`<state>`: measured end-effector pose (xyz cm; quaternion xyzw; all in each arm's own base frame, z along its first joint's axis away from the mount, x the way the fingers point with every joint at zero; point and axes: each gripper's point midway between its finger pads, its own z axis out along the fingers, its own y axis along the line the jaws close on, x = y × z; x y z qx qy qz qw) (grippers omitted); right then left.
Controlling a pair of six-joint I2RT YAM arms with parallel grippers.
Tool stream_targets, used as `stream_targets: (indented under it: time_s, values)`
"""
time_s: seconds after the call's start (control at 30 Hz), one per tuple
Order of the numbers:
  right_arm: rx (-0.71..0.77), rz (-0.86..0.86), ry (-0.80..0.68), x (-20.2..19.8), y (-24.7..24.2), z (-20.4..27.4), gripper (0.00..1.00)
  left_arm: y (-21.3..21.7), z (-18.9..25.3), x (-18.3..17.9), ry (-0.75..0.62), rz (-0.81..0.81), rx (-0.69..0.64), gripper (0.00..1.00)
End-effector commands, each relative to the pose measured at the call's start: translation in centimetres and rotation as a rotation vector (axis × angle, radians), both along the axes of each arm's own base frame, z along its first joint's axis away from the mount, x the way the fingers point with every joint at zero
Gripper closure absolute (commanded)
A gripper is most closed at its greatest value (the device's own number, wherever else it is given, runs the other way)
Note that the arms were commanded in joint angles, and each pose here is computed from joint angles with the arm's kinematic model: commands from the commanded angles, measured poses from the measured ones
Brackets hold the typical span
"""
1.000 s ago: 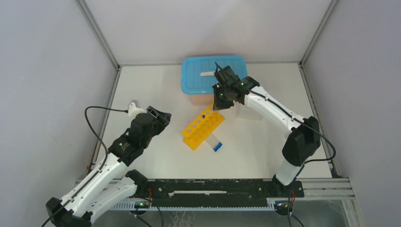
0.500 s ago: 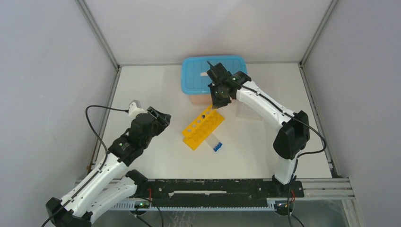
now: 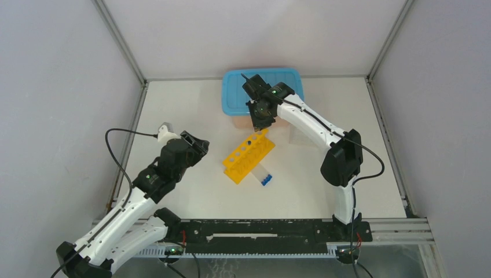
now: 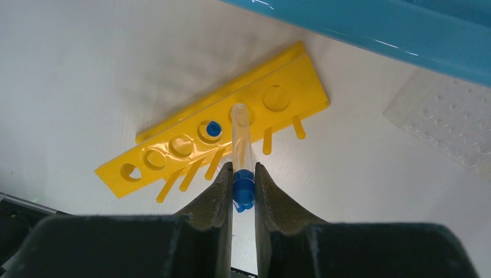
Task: Organize the chemistry lab equipment
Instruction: Insert the test tube into the slot of the test tube rack.
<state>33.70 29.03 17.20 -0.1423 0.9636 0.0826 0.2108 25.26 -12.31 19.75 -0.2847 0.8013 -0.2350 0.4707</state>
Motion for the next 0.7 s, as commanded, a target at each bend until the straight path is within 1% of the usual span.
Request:
stream_targets:
  time_s: [0.0, 0.67]
  values:
    - [-0.032, 0.020, -0.018, 0.2, -0.3, 0.7, 0.92, 0.1, 1.2, 0.5, -0.031, 0.005, 0.013, 0.43]
    - [-0.090, 0.051, 0.017, 1.0, 0.8, -0.6, 0.92, -0.1, 0.8, 0.7, -0.027, -0.001, 0.011, 0.43]
